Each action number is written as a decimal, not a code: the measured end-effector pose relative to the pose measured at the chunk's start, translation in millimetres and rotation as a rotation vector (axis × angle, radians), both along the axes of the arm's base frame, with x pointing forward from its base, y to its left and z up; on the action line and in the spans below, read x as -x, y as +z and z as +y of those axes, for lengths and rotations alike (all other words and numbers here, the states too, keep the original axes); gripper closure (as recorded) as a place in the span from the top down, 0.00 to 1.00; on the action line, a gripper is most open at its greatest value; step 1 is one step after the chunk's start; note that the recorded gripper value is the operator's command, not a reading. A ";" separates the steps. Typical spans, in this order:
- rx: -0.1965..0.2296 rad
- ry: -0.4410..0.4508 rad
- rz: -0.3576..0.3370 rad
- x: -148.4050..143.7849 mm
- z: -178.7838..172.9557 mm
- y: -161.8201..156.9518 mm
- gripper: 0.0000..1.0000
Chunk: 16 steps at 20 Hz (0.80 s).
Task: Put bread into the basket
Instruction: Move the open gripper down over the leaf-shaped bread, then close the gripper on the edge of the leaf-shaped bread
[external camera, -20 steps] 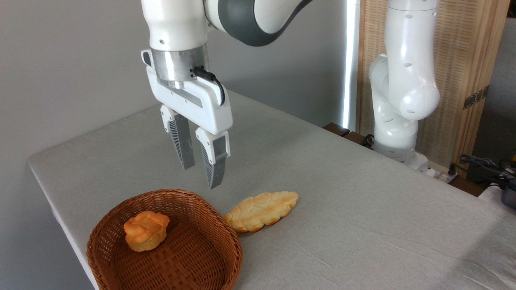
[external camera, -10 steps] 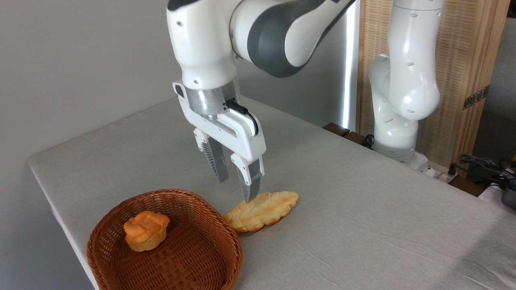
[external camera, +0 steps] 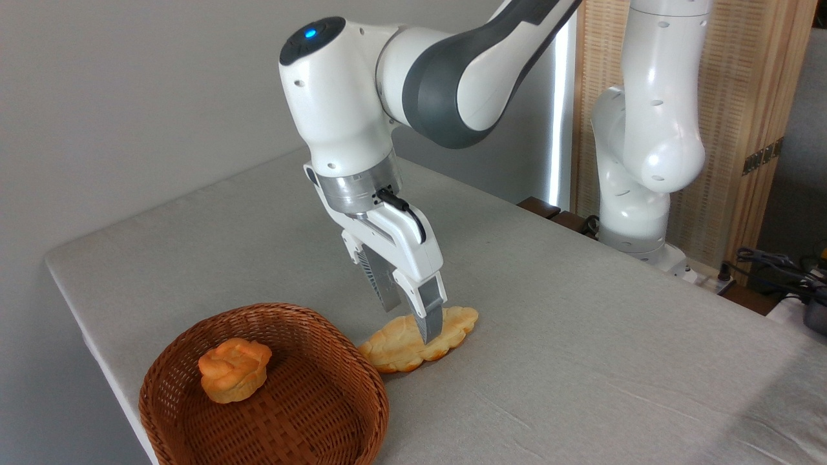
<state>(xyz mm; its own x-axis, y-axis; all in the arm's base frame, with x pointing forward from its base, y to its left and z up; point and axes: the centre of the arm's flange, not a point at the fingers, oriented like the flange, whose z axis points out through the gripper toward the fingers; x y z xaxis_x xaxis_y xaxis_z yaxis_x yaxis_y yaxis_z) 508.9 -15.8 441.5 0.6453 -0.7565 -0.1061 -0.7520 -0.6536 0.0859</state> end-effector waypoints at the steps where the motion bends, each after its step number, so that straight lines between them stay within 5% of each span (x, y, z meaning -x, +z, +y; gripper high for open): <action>1: 0.000 -0.005 0.004 0.9 0.0 -1.9 1.00; 16: -0.012 -0.033 0.003 8.4 -5.3 -29.1 1.00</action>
<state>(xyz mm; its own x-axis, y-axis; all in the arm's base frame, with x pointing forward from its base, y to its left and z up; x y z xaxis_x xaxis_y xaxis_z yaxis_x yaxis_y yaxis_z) 500.4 -21.1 412.5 0.6198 -0.7759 -0.1170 -0.7729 -0.6295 0.0802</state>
